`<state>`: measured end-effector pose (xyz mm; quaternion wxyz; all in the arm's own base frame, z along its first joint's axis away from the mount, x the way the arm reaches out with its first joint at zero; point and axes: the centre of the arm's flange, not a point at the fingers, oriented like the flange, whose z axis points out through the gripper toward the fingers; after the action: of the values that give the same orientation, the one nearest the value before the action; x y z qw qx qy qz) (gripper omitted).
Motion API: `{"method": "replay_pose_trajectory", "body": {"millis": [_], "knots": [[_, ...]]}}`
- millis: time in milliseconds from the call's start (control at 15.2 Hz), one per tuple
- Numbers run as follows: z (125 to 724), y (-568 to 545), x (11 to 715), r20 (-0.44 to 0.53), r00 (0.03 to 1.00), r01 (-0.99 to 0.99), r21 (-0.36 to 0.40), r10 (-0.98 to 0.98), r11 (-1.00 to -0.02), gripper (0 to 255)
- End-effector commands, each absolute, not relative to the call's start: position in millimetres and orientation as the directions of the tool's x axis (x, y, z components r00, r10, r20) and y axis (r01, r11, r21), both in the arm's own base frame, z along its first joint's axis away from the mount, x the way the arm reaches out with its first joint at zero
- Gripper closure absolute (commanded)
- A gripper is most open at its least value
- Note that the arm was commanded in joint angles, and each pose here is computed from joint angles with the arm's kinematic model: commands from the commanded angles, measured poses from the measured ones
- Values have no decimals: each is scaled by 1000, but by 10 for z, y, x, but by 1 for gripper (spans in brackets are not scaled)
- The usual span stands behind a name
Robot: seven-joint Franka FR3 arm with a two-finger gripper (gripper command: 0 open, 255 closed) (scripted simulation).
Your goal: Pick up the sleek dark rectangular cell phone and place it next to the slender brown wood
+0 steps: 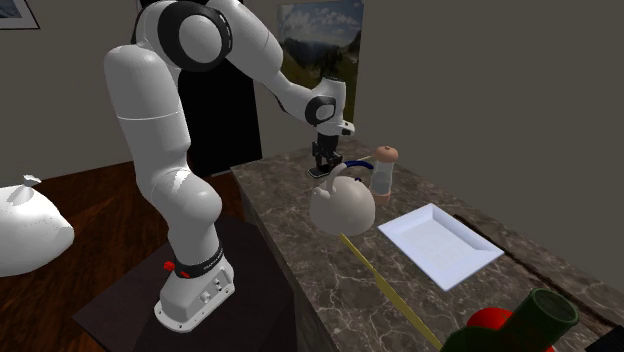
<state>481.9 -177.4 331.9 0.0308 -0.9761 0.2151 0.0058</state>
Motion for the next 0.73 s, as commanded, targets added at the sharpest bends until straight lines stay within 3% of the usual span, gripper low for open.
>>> {"method": "replay_pose_trajectory", "body": {"millis": [0, 660], "knots": [[3306, -1767, 4818, -27, 908, -419, -58, -419, -906, 255], [3412, -1767, 4818, -27, 908, -419, -58, -419, -906, 255]]}}
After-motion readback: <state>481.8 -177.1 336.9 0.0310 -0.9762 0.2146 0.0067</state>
